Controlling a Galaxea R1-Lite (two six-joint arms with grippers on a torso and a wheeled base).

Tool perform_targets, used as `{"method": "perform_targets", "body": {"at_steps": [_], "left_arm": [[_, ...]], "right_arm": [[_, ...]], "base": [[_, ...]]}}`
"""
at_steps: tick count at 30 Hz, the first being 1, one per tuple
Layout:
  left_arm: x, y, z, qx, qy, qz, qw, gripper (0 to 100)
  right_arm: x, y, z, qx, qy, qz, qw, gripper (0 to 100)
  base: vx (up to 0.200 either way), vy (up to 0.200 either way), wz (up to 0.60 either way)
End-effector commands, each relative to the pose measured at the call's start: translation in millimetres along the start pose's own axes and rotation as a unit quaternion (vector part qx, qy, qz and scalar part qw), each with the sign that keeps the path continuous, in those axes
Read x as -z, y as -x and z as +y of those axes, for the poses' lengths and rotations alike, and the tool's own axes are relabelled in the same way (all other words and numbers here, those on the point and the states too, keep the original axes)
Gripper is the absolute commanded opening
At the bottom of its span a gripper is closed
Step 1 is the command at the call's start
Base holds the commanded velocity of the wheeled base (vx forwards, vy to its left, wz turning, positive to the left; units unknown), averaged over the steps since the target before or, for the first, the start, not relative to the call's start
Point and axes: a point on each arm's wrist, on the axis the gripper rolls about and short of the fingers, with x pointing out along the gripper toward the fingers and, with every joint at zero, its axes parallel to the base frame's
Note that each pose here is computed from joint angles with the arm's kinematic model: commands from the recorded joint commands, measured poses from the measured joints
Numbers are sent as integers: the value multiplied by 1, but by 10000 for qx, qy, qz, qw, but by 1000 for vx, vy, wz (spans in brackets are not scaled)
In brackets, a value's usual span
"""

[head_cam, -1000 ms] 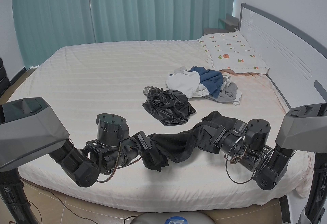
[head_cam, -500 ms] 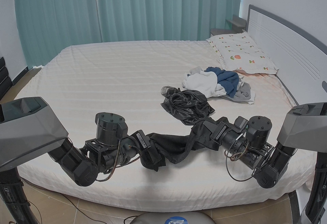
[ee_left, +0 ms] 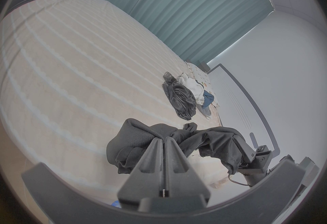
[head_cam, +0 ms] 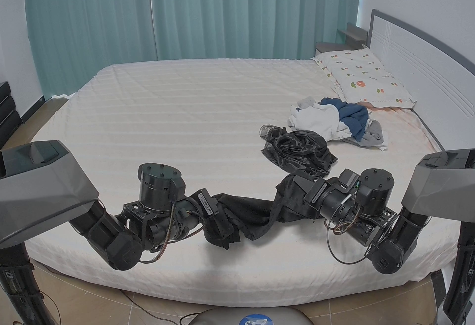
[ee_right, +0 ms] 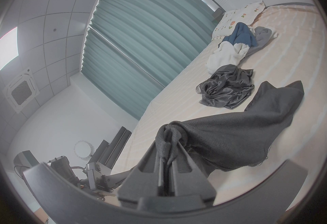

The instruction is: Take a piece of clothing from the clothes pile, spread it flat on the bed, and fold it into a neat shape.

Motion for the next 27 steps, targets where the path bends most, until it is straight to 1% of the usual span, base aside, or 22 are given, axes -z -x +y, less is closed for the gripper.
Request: {"method": "perform_targets", "body": {"at_steps": [1, 27], "left_arm": [[-2, 0, 1, -5, 12, -24, 10000, 0], [-3, 3, 2, -25, 22, -34, 10000, 0]], "right_arm": [[0, 0, 2, -54, -5, -27, 10000, 0], [2, 0, 7, -118, -1, -3, 9999, 0]], "base": [[0, 200, 0], [0, 200, 0]]}}
